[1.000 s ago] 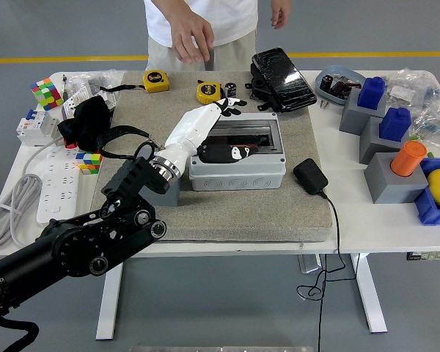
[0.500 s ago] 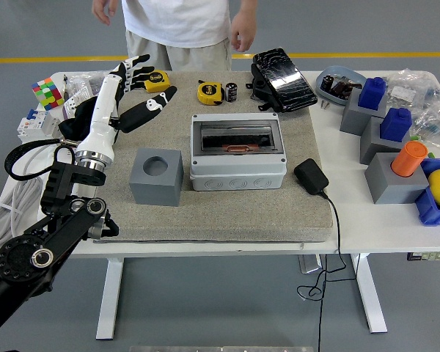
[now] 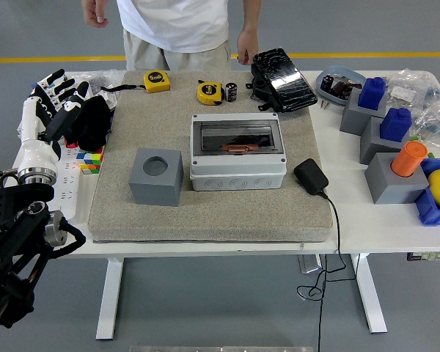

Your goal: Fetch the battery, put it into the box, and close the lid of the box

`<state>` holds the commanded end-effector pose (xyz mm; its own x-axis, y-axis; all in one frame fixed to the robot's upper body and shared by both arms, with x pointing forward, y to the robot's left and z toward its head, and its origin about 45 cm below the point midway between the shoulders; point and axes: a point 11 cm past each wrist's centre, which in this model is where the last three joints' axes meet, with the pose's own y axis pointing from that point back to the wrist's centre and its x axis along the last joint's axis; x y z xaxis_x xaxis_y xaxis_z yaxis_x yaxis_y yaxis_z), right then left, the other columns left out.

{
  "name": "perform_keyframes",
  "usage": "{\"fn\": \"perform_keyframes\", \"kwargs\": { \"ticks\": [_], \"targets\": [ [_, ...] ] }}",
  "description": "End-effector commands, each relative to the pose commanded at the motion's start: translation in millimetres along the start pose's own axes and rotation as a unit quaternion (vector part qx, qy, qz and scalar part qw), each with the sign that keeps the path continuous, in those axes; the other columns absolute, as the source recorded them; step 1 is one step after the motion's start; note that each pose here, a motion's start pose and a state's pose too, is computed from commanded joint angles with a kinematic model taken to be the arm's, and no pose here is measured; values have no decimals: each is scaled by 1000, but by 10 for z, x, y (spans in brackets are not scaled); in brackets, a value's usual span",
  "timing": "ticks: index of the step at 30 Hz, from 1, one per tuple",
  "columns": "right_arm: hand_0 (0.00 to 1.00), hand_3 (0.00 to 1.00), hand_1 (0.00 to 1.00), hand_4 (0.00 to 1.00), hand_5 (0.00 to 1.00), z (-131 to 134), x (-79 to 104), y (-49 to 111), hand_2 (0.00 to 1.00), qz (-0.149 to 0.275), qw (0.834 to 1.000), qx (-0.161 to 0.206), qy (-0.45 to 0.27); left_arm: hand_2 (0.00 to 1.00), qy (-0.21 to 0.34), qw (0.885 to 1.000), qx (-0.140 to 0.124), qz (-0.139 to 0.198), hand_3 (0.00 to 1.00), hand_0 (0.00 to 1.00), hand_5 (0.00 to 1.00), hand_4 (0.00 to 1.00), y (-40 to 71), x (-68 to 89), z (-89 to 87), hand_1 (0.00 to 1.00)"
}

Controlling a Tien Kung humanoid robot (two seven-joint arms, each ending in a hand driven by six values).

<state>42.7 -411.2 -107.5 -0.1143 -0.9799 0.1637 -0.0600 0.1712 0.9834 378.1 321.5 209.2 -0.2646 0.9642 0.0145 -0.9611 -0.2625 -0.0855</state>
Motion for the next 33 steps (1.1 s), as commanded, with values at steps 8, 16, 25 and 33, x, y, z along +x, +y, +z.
{"fn": "perform_keyframes", "kwargs": {
  "ticks": [8, 16, 25, 33],
  "targets": [
    [695, 691, 723, 998, 696, -6, -6, 0, 716, -1, 1000, 1, -1, 711, -9, 1000, 8, 5, 772, 680, 328, 928, 29, 69, -55, 714],
    [697, 691, 722, 998, 696, -5, -9, -1, 716, -1, 1000, 1, 0, 711, -19, 1000, 14, 2, 768, 681, 324, 923, 29, 83, -71, 709],
    [698, 690, 723, 998, 696, -13, -10, 0, 716, -1, 1000, 1, -1, 706, -21, 1000, 16, 1, 764, 681, 286, 913, 26, 86, -78, 703],
    [697, 690, 723, 998, 696, -18, -10, 0, 716, -1, 1000, 2, 0, 706, -22, 1000, 16, -1, 759, 678, 276, 910, 30, 78, -80, 702]
  ]
}}
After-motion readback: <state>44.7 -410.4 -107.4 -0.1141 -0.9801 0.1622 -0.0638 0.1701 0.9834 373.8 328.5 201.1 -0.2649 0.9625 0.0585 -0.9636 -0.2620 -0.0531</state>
